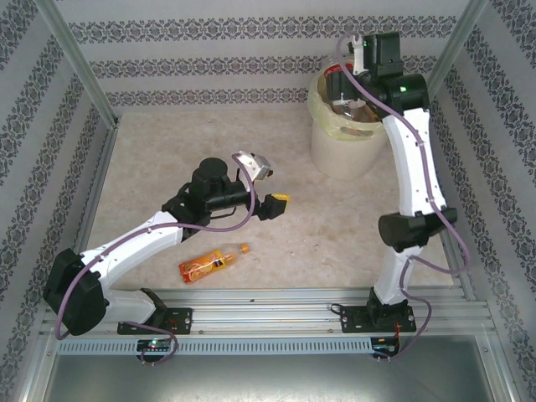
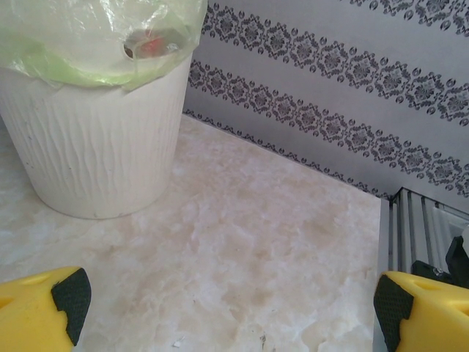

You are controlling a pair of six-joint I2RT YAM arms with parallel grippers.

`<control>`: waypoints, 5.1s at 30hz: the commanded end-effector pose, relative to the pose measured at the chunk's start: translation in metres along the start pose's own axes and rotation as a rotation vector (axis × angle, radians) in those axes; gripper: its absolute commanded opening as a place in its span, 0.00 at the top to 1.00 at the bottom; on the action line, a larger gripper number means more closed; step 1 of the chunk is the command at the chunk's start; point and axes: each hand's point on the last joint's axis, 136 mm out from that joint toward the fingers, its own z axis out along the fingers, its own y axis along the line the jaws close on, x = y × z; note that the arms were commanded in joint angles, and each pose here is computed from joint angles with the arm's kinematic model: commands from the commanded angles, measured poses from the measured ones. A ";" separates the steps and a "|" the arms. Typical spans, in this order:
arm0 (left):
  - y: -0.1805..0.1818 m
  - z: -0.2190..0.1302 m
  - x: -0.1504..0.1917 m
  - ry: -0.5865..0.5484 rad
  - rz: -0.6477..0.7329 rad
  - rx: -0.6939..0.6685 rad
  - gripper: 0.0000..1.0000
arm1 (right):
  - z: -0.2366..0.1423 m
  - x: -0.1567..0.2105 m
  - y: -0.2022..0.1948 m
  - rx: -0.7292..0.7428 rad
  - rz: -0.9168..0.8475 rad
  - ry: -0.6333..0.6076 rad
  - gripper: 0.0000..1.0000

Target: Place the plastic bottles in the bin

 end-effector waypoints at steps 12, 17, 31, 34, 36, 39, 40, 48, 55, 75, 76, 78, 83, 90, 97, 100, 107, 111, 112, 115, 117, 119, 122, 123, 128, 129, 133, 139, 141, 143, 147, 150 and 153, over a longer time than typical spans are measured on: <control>0.006 -0.034 0.034 0.183 0.049 -0.157 0.00 | -0.093 0.093 0.053 -0.296 0.155 -0.044 0.02; 0.007 -0.074 0.064 0.357 -0.052 -0.271 0.00 | -0.118 0.144 0.067 -0.423 0.239 -0.015 0.02; 0.022 -0.128 0.170 0.778 -0.347 -0.539 0.00 | -0.126 0.210 0.088 -0.581 0.334 0.054 0.02; 0.024 -0.130 0.183 0.822 -0.364 -0.562 0.00 | -0.122 0.212 0.092 -0.603 0.342 0.057 0.02; 0.021 -0.130 0.189 0.838 -0.377 -0.547 0.00 | -0.119 0.213 0.094 -0.611 0.347 0.061 0.02; 0.017 -0.137 0.197 0.888 -0.392 -0.543 0.00 | -0.115 0.211 0.098 -0.628 0.365 0.074 0.02; 0.015 -0.137 0.196 0.886 -0.400 -0.538 0.00 | -0.115 0.212 0.100 -0.638 0.367 0.082 0.02; 0.011 -0.135 0.222 0.907 -0.497 -0.551 0.00 | -0.125 0.219 0.101 -0.671 0.382 0.052 0.02; 0.017 -0.145 0.240 0.937 -0.520 -0.628 0.00 | -0.132 0.235 0.098 -0.667 0.395 0.054 0.02; -0.001 -0.161 0.278 1.094 -0.544 -0.608 0.00 | -0.108 0.253 0.101 -0.652 0.410 0.109 0.02; -0.002 -0.161 0.279 1.099 -0.547 -0.611 0.00 | -0.107 0.254 0.100 -0.649 0.414 0.111 0.02; -0.002 -0.162 0.281 1.110 -0.555 -0.618 0.00 | -0.106 0.255 0.100 -0.648 0.420 0.114 0.02; -0.004 -0.155 0.287 1.107 -0.595 -0.632 0.05 | -0.105 0.258 0.100 -0.648 0.425 0.121 0.02; -0.007 -0.144 0.292 1.110 -0.613 -0.626 0.21 | -0.104 0.261 0.099 -0.640 0.424 0.124 0.02; -0.006 -0.122 0.289 1.060 -0.630 -0.599 0.37 | -0.101 0.267 0.097 -0.625 0.440 0.141 0.02; -0.004 -0.106 0.281 1.007 -0.635 -0.577 0.38 | -0.099 0.272 0.096 -0.615 0.455 0.153 0.02; 0.012 -0.061 0.263 0.945 -0.614 -0.573 0.39 | -0.094 0.278 0.095 -0.600 0.480 0.165 0.02; 0.014 -0.038 0.258 0.929 -0.627 -0.548 0.33 | -0.094 0.280 0.094 -0.593 0.484 0.169 0.02; 0.013 -0.035 0.258 0.936 -0.629 -0.540 0.30 | -0.095 0.281 0.093 -0.591 0.485 0.170 0.02; 0.012 -0.035 0.260 0.967 -0.624 -0.539 0.27 | -0.096 0.285 0.092 -0.582 0.481 0.174 0.02; 0.011 -0.039 0.261 0.977 -0.620 -0.541 0.27 | -0.096 0.287 0.091 -0.579 0.482 0.176 0.02; 0.008 -0.046 0.262 0.987 -0.621 -0.545 0.27 | -0.094 0.289 0.090 -0.575 0.482 0.181 0.02; 0.003 -0.061 0.269 1.022 -0.628 -0.556 0.26 | -0.092 0.290 0.091 -0.578 0.488 0.184 0.02; 0.000 -0.064 0.270 1.030 -0.626 -0.556 0.26 | -0.092 0.290 0.091 -0.582 0.488 0.185 0.02; -0.008 -0.080 0.274 1.046 -0.638 -0.562 0.25 | -0.089 0.290 0.093 -0.586 0.496 0.188 0.02; -0.009 -0.081 0.275 1.048 -0.642 -0.560 0.25 | -0.089 0.291 0.093 -0.587 0.497 0.188 0.02; -0.012 -0.083 0.278 1.061 -0.646 -0.554 0.25 | -0.089 0.291 0.093 -0.587 0.500 0.190 0.02; -0.015 -0.078 0.282 1.074 -0.649 -0.534 0.29 | -0.089 0.294 0.092 -0.582 0.503 0.196 0.02; -0.016 -0.076 0.284 1.075 -0.654 -0.523 0.31 | -0.088 0.294 0.092 -0.583 0.505 0.199 0.02; -0.016 -0.074 0.284 1.071 -0.657 -0.518 0.34 | -0.088 0.295 0.093 -0.585 0.508 0.204 0.02; -0.016 -0.067 0.277 1.030 -0.645 -0.494 0.43 | -0.088 0.296 0.094 -0.591 0.518 0.207 0.02; -0.016 -0.059 0.265 0.979 -0.631 -0.465 0.47 | -0.089 0.297 0.095 -0.596 0.529 0.210 0.02; -0.021 -0.045 0.246 0.900 -0.620 -0.398 0.48 | -0.089 0.296 0.098 -0.619 0.571 0.221 0.02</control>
